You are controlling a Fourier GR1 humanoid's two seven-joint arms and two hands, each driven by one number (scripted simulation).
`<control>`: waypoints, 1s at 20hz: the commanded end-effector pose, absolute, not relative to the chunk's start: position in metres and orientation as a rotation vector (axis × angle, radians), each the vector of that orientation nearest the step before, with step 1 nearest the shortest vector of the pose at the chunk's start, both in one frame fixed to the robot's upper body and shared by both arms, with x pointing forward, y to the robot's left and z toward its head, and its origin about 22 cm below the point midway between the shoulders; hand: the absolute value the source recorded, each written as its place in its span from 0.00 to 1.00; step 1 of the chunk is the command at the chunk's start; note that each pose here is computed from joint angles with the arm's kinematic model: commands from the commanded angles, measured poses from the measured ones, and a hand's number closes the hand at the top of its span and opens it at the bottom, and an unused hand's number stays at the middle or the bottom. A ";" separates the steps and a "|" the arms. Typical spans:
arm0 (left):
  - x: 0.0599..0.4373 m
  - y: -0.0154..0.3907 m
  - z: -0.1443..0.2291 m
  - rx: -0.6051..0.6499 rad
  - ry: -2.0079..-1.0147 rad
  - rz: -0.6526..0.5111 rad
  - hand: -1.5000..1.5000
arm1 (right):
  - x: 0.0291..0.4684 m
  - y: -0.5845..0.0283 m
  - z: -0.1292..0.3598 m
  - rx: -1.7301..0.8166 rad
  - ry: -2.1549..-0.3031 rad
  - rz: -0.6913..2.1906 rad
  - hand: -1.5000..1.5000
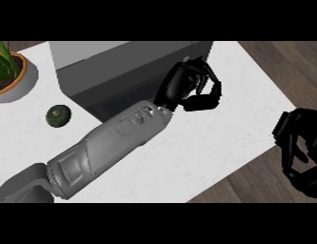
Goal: Pick up the milk, place it into the microwave and close the microwave
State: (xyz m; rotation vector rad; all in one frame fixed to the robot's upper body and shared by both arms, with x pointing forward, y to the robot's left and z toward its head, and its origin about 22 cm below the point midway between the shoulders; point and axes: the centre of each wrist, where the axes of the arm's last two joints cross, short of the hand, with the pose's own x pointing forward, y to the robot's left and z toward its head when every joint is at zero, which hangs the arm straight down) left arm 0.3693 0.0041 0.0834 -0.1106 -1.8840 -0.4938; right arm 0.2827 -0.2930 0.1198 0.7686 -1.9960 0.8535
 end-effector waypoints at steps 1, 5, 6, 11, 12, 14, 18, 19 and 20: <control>0.364 -0.024 0.093 -0.159 -1.884 -0.494 1.00 | 0.279 -0.287 0.123 0.862 -2.010 0.886 1.00; 0.363 -0.024 0.092 -0.151 -1.893 -0.486 1.00 | 0.274 -0.281 0.121 0.881 -1.995 0.897 1.00; 0.363 -0.025 0.095 -0.161 -1.895 -0.473 1.00 | 0.274 -0.281 0.125 0.887 -1.999 0.909 1.00; 0.366 -0.007 0.079 -0.180 -1.622 -0.188 1.00 | 0.258 -0.273 0.106 0.931 -1.789 0.996 1.00; 0.367 -0.004 0.085 -0.242 -1.589 -0.078 1.00 | 0.257 -0.270 0.108 0.943 -1.799 1.001 1.00; 0.370 0.003 0.091 -0.306 -1.570 0.069 1.00 | 0.250 -0.266 0.097 0.979 -1.785 0.939 1.00; 0.375 0.014 0.080 -0.361 -1.494 0.157 1.00 | 0.238 -0.255 0.090 1.017 -1.767 0.912 1.00; 0.375 0.017 0.076 -0.380 -1.485 0.173 1.00 | 0.234 -0.254 0.089 1.018 -1.765 0.905 1.00; 0.374 0.017 0.074 -0.396 -1.481 0.164 1.00 | 0.232 -0.251 0.089 1.016 -1.772 0.903 1.00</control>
